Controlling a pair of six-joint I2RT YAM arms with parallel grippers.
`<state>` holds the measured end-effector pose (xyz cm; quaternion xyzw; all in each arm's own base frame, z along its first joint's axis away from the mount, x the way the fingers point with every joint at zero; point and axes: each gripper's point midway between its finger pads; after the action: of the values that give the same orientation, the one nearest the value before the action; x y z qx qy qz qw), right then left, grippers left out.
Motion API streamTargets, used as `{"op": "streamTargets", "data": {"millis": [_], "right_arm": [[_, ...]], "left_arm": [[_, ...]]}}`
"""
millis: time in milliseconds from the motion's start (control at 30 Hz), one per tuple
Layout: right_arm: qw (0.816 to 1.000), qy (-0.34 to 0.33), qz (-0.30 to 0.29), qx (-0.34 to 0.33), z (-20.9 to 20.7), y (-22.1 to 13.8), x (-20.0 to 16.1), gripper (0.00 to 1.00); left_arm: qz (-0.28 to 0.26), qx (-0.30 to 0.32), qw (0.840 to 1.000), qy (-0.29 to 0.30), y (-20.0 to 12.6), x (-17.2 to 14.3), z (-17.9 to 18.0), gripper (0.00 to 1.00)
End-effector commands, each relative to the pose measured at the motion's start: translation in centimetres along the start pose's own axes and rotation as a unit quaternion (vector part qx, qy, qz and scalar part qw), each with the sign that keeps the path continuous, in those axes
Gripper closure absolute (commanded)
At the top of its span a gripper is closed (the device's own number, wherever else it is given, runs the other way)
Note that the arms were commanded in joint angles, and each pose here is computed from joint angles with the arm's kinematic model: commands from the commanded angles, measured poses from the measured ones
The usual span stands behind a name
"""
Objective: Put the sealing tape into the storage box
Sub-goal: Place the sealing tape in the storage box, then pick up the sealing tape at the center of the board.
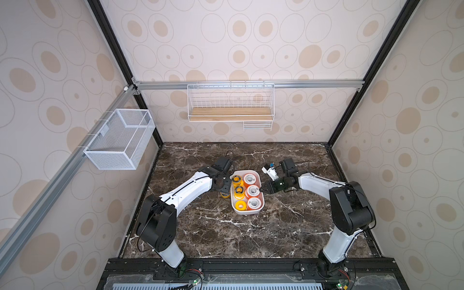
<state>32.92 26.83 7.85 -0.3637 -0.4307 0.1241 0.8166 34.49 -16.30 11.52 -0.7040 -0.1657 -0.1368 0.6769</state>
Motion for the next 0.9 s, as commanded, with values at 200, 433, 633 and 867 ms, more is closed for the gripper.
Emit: {"op": "streamTargets", "data": {"millis": [200,433,633,867], "right_arm": [[1.000,-0.005,0.007,-0.003,0.1,0.0,0.1,0.74],[1.000,0.003,0.001,-0.003,0.3,-0.3,0.6,0.68],[0.999,0.029,0.014,-0.032,-0.6,-1.2,1.9,0.65],[0.995,0.054,0.052,-0.066,-1.8,-1.9,2.5,0.63]], "left_arm": [[0.013,-0.012,0.999,-0.032,1.5,-0.2,0.6,0.29],[0.017,-0.005,0.999,-0.028,1.9,-0.4,0.8,0.29],[0.008,-0.004,1.000,-0.021,1.6,-0.2,1.0,0.29],[-0.010,-0.021,0.999,-0.030,1.4,0.6,0.9,0.29]]}}
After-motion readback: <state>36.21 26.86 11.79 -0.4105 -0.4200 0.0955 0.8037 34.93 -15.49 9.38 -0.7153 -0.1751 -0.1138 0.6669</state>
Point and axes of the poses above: each gripper's point midway between its finger pads, its own y axis out along the fingers, its own z axis along the line the jaws close on, x = y × z, and after that the axes turned 14 degrees about -y, right-handed
